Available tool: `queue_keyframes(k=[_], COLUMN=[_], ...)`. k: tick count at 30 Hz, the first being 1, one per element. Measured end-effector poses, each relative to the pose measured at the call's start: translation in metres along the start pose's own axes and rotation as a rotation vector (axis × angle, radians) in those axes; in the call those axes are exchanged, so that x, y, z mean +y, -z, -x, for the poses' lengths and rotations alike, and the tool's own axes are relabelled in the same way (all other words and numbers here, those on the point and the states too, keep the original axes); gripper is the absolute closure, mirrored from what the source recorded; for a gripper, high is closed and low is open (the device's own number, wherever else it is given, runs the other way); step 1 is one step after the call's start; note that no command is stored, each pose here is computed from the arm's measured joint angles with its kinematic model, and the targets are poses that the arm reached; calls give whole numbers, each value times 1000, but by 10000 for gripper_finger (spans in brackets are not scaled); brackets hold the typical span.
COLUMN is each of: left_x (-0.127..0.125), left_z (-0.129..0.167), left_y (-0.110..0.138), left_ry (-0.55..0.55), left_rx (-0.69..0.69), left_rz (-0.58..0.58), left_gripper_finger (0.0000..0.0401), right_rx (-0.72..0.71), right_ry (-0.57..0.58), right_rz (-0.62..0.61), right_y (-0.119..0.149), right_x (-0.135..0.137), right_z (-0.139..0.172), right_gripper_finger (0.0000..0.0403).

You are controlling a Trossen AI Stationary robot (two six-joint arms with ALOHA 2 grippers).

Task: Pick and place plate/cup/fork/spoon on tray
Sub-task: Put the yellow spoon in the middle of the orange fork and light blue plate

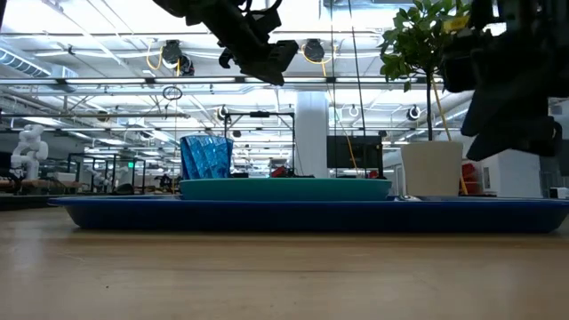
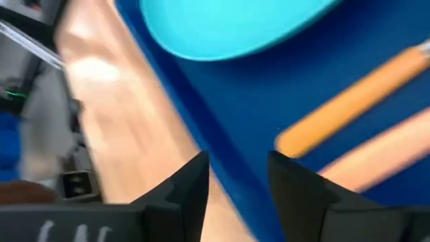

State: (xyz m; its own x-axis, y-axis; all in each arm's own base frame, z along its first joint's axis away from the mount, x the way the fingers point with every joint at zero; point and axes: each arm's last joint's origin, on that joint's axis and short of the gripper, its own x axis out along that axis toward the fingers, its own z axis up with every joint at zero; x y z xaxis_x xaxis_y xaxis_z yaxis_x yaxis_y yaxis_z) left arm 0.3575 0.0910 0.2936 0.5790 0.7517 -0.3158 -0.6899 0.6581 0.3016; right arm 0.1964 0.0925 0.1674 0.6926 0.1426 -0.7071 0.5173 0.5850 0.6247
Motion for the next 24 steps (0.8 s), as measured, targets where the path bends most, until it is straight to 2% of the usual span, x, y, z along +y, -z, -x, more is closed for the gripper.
queue_keyframes(k=[5,8,10,18,24], left_x=[-1,-2,-3,-8,-17], left_z=[1,2,2,6,13], left_y=[0,-1,-1,0,-1], left_ry=[3,6,9,15,41], left_rx=[-2,-6,-8,-6,-15], left_rz=[2,-2,-12,-29,-59], left_gripper_finger=[327,327,327,327,327], right_rx=[-34,-66,-72,9,98], right_ry=[92,115,133,243,300], right_rz=[100,222,314,779,874], right_y=[-8,-12,-13,-13,-11], right_x=[-6,-7,-8,-17,-26], right_z=[14,17,16,-2,-17], right_gripper_finger=[314,371,394,402,403])
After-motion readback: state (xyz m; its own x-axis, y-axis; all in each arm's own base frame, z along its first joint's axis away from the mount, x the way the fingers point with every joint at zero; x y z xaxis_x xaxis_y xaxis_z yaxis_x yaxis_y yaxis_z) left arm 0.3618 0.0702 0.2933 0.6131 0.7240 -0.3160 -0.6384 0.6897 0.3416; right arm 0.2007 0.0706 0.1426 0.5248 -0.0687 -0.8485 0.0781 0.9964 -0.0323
